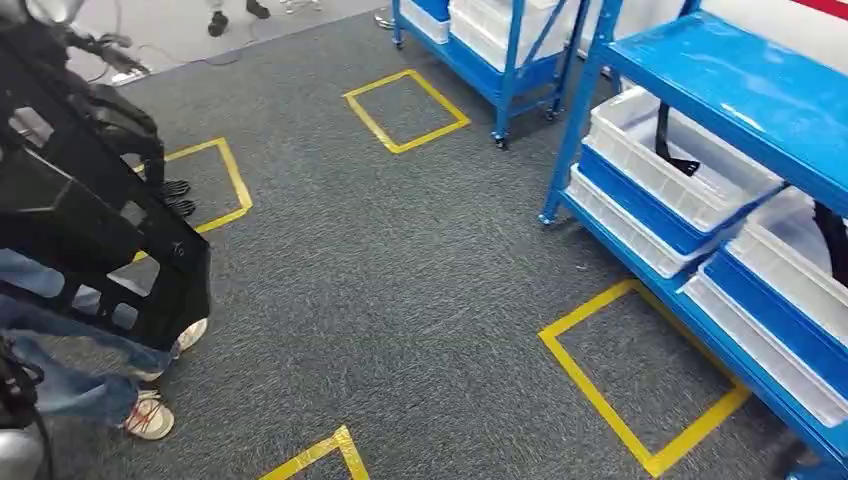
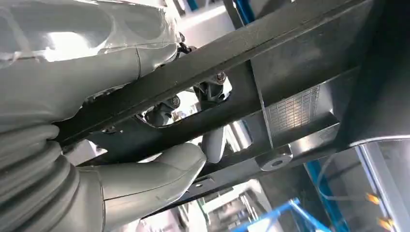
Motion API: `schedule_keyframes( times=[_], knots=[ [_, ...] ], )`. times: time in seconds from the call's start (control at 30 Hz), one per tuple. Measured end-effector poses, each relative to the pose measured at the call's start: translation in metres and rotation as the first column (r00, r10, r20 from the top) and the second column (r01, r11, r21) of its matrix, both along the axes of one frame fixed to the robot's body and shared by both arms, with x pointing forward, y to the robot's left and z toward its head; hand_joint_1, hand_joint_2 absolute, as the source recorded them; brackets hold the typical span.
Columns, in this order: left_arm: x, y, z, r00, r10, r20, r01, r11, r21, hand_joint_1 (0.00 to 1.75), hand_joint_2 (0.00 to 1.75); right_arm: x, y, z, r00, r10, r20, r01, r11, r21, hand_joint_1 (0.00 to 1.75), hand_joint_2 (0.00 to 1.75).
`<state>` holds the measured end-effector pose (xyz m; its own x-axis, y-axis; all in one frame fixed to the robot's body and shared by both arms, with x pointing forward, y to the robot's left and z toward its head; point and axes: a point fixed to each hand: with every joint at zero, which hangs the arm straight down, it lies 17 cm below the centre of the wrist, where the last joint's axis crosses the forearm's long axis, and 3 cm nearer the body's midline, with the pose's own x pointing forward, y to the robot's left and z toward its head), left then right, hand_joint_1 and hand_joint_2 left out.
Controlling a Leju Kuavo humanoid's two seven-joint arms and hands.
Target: Take the parts from the cabinet and place them on the table.
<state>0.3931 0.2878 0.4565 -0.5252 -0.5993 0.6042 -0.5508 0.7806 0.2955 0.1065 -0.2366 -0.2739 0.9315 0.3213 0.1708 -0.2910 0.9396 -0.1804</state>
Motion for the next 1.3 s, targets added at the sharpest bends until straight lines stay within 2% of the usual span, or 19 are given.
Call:
schedule_keyframes(
  times=[1.3],
  knots=[
    [0.010, 0.000, 0.004, 1.000, -0.003, -0.007, 0.003, 1.000, -0.002, 1.75, 1.75, 0.006, -0.007, 0.001, 1.000, 0.001, 0.002, -0.001, 1.000, -0.012, 0.00, 0.00]
  ],
)
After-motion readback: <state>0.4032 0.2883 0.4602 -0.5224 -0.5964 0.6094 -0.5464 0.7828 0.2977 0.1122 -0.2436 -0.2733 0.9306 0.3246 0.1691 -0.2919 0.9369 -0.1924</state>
